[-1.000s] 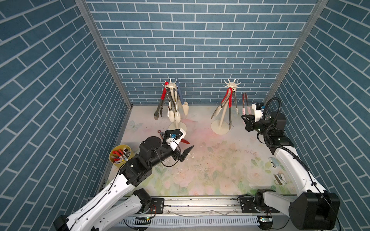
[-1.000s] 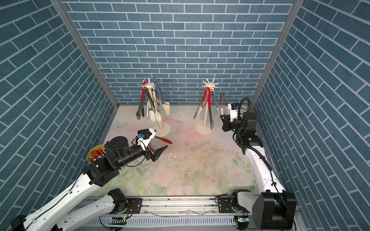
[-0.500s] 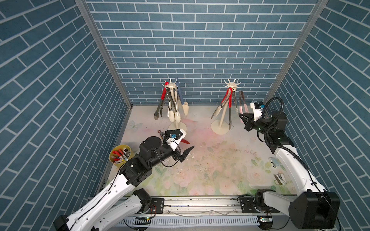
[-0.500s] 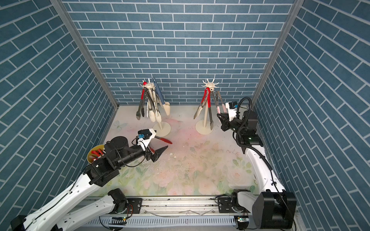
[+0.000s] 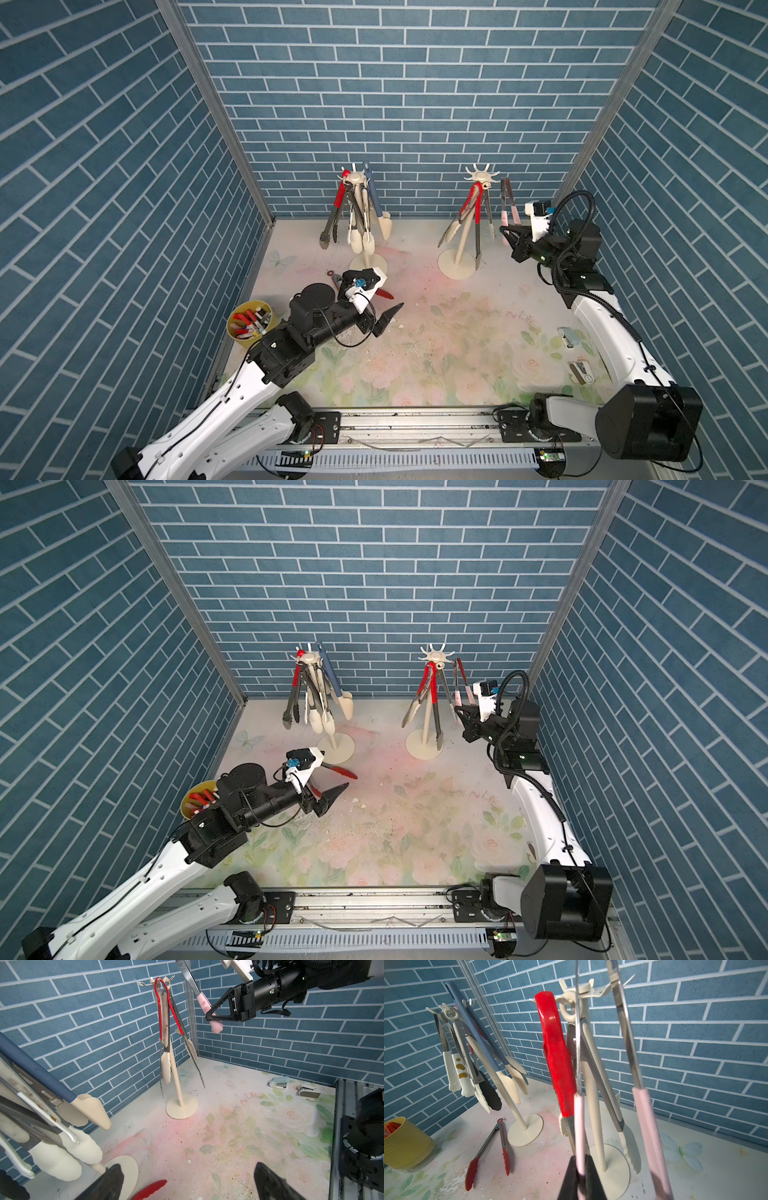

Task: Hang food tongs on kitchen utensil racks
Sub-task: Hang the food tongs on the rack.

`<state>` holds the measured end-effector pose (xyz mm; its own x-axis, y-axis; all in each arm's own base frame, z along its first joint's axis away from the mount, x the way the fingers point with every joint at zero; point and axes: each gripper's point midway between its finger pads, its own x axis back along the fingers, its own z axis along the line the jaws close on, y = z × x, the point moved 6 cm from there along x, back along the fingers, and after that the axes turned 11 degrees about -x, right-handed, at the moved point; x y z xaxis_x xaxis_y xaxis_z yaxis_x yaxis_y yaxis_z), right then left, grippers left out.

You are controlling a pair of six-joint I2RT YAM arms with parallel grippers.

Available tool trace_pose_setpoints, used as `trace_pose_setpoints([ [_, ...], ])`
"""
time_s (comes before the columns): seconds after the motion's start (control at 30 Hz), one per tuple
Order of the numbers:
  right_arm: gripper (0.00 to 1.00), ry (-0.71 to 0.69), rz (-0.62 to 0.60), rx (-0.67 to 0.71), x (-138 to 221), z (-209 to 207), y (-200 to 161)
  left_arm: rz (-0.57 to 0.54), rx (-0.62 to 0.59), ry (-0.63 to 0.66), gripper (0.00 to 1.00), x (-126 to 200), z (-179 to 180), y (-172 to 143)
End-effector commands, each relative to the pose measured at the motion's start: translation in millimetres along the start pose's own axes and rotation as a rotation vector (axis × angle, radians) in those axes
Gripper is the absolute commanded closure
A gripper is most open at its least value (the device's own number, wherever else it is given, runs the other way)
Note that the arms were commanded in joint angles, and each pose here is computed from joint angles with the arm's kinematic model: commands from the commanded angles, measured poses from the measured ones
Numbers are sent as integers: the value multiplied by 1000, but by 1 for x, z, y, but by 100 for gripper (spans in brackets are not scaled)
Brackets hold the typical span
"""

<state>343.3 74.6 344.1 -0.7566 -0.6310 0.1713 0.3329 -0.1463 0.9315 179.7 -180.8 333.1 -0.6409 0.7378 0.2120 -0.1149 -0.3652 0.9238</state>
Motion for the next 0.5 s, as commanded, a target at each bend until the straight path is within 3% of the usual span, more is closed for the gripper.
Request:
trace_pose_setpoints([
  [0.0,100,42,-27,46,-2,2,16,9,1,-7,1,0,-2,-5],
  [0.47,100,111,21,-1,-15,-3,13,14,-8,-2,1,0,-1,-6],
])
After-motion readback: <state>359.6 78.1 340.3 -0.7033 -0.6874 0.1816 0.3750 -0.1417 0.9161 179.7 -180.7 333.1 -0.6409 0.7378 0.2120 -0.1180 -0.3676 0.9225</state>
